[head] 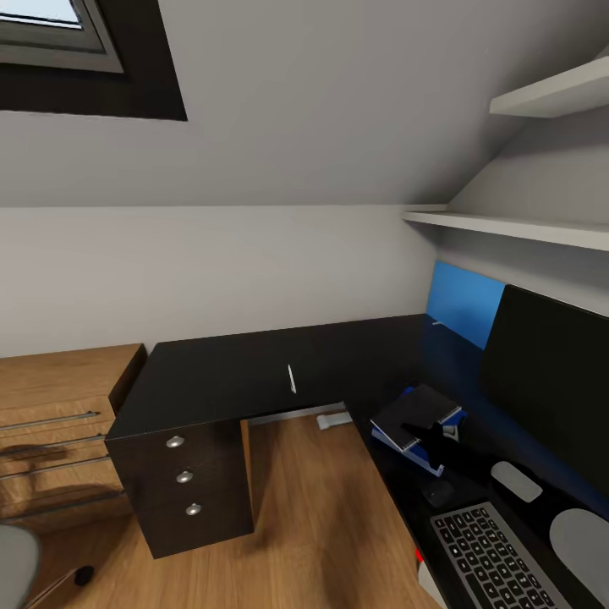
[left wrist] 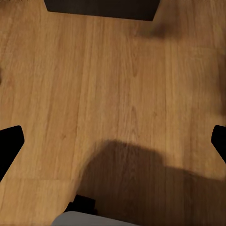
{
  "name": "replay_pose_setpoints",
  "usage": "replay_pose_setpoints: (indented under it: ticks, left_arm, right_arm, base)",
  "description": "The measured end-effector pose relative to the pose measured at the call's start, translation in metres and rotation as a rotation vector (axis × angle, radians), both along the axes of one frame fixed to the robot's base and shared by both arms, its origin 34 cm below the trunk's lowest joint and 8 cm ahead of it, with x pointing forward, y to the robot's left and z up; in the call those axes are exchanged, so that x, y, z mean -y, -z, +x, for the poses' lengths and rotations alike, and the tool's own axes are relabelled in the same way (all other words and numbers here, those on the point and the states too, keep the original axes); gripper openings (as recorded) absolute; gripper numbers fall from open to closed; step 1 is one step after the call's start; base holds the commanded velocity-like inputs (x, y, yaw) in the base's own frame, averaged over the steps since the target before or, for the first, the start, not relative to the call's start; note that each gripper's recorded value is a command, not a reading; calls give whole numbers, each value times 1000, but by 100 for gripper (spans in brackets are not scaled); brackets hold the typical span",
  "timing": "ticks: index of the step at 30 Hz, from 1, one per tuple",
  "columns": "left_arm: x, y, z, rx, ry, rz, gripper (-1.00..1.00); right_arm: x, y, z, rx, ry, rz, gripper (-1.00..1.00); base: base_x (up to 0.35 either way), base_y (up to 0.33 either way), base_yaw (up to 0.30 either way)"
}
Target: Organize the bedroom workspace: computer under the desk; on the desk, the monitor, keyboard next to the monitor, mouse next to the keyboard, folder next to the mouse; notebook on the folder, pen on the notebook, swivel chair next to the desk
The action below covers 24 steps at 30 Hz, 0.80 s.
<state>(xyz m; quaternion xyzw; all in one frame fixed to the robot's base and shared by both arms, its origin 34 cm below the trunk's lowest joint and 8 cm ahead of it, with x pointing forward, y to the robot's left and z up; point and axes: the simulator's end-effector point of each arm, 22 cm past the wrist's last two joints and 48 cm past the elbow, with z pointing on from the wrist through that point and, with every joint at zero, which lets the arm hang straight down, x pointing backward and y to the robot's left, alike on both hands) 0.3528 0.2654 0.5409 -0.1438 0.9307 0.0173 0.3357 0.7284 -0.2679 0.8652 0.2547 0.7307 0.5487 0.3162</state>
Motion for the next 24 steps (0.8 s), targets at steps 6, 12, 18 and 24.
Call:
replay_pose_setpoints:
  ticks: [6,12,18,24]
  left_arm:
    - [0,-1,1,3,0,0,100]
    - [-2,-4,4,26,-4,6,100]
    - [-1,-5,6,37,-4,8,100]
    - [-1,-6,6,38,-4,8,100]
  right_arm:
    - [0,0,0,0,0,-1,-100]
    - [-1,0,0,0,0,-1,-100]
    - [-1,0,0,1,0,-1,-100]
    - [0,1,0,1,2,-1,-100]
  base:
    - [195,0,0]
    - [263,0,0]
    - [96,0,0]
    - [17,0,0]
